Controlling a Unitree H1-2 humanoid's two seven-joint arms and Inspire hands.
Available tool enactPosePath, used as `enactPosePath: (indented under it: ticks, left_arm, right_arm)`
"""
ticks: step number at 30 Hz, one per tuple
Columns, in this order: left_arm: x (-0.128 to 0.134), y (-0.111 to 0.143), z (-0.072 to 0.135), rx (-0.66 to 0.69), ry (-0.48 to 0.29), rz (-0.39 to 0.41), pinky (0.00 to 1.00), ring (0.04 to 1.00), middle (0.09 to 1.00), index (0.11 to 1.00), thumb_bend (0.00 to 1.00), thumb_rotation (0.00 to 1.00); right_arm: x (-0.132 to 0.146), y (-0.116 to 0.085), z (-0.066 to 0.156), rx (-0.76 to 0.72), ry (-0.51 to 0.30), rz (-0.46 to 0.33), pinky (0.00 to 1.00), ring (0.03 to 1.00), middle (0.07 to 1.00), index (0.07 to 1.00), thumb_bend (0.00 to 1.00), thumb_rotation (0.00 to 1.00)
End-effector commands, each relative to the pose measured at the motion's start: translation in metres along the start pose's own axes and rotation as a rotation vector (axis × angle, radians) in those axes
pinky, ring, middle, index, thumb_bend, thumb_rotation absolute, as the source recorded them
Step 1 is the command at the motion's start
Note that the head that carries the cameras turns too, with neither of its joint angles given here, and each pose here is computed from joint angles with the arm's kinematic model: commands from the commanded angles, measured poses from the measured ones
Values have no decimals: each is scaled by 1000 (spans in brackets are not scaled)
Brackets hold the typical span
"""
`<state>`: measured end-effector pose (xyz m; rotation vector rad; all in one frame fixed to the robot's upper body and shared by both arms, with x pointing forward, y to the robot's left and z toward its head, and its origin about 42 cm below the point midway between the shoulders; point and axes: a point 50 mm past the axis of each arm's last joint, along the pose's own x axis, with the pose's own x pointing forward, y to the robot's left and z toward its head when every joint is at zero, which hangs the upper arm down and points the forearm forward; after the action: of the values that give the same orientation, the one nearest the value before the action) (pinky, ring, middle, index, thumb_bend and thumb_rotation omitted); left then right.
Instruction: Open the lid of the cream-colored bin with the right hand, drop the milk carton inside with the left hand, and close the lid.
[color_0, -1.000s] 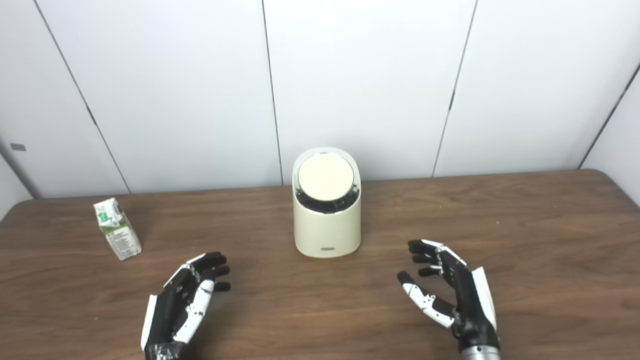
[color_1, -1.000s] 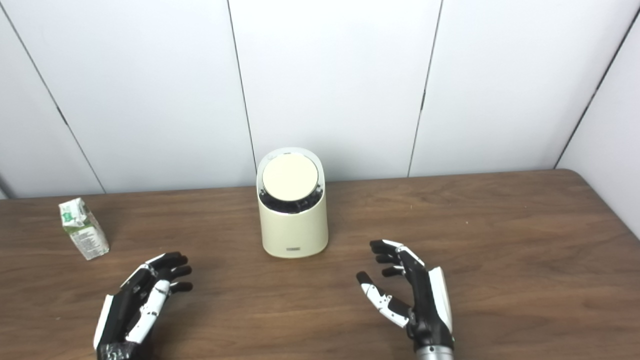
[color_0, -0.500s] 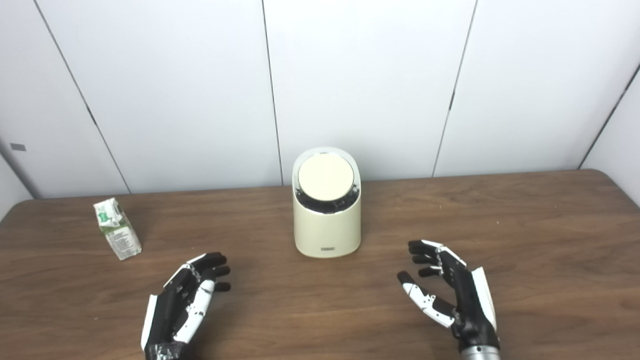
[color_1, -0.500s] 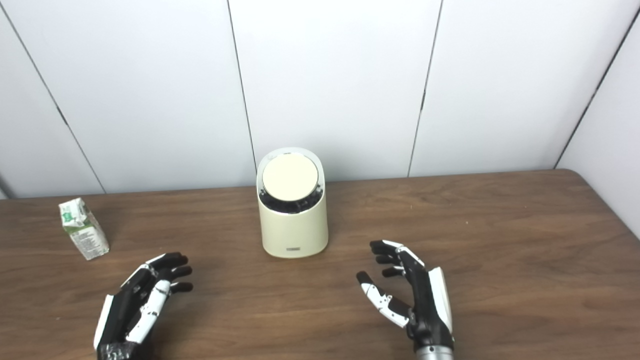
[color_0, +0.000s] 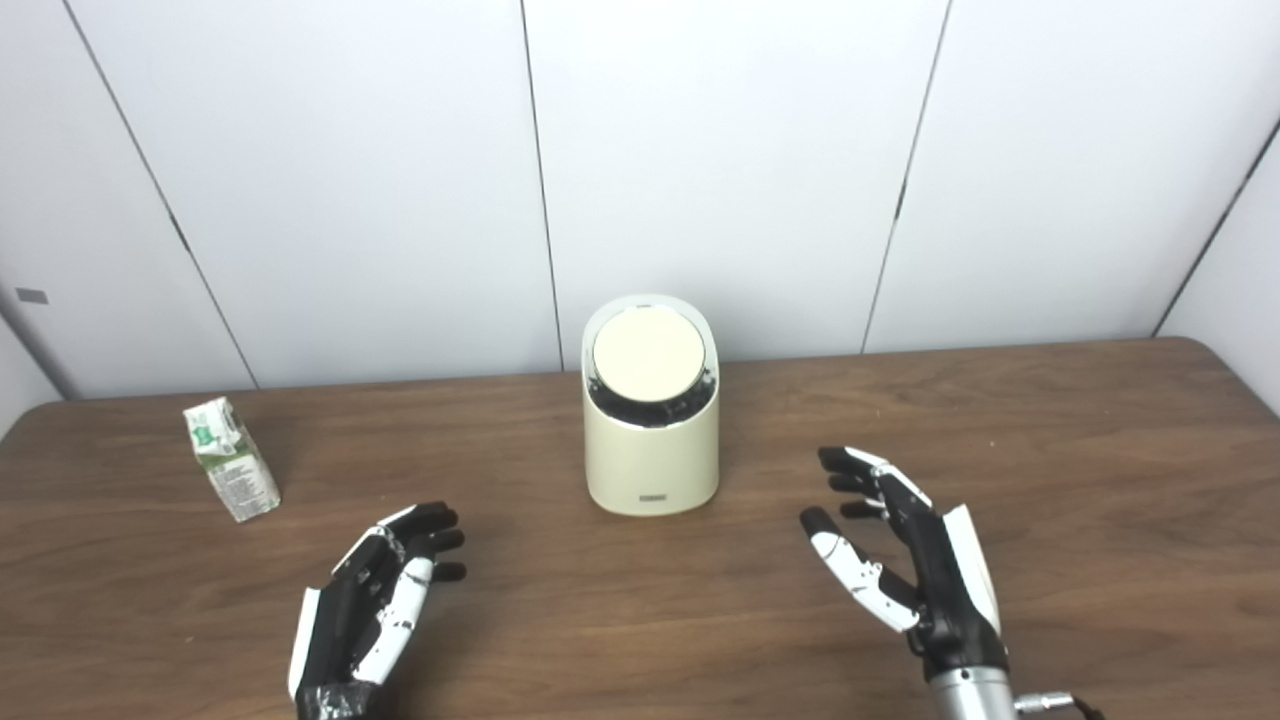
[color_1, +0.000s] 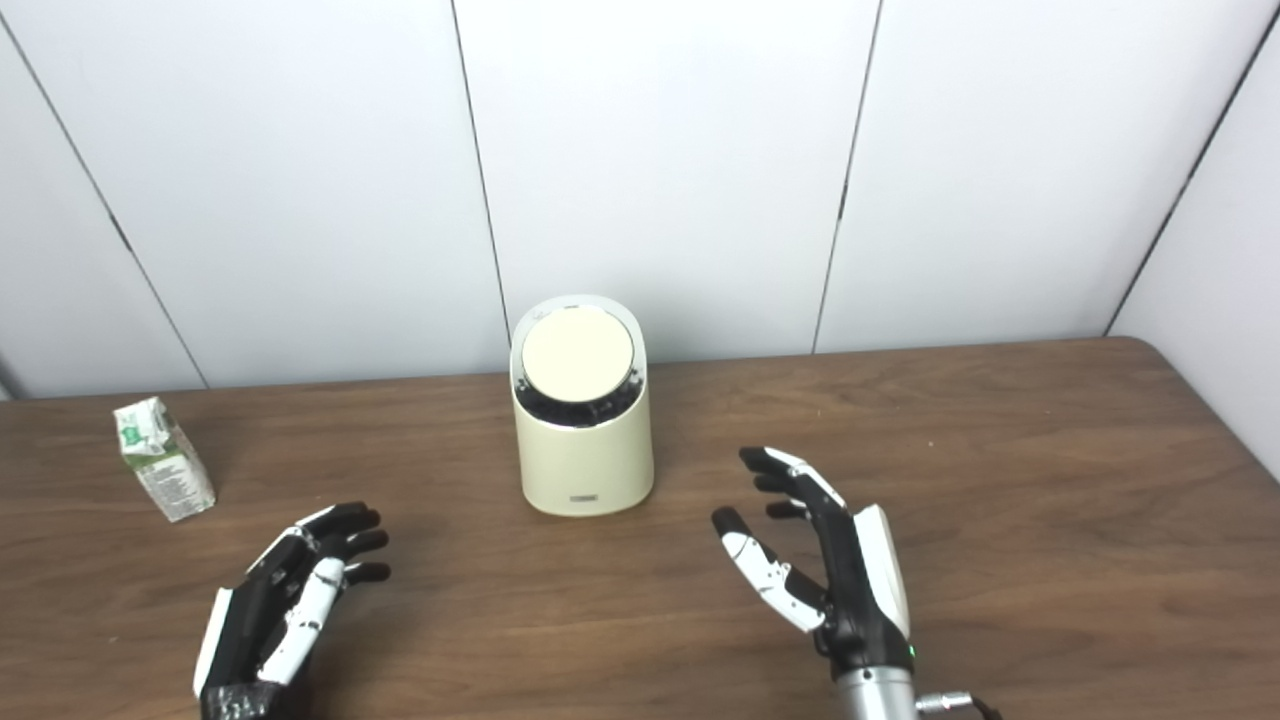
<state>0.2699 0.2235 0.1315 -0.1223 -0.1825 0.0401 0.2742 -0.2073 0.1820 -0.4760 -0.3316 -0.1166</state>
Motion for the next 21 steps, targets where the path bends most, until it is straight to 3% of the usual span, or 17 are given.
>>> enactPosePath:
  ticks: [1,4,10,13,17,21]
  left_arm:
    - [11,-6,11,-3,-70,-16,608,708,726,714,326,398]
    - [11,-7,11,-8,-72,-16,611,707,725,712,321,391]
    - [11,-8,11,-5,-78,-13,611,706,725,714,310,385]
    - [10,-9,11,-8,-82,-8,614,706,723,714,302,375]
    - [9,-10,12,1,-82,-5,621,705,720,711,306,398]
    - [9,-12,12,-5,-86,-1,628,708,719,707,312,389]
  right_arm:
    - [28,-10,30,-19,-138,-23,707,806,832,820,362,900]
    - [54,-16,42,-46,-196,-43,742,832,852,849,444,915]
    - [113,-20,71,-138,-291,5,837,924,936,916,589,806]
    - [132,-17,90,-153,-317,17,864,937,925,939,638,753]
    - [162,-8,115,-244,-354,43,764,909,962,960,668,734]
    - [178,-1,122,-301,-333,74,807,964,998,993,675,673]
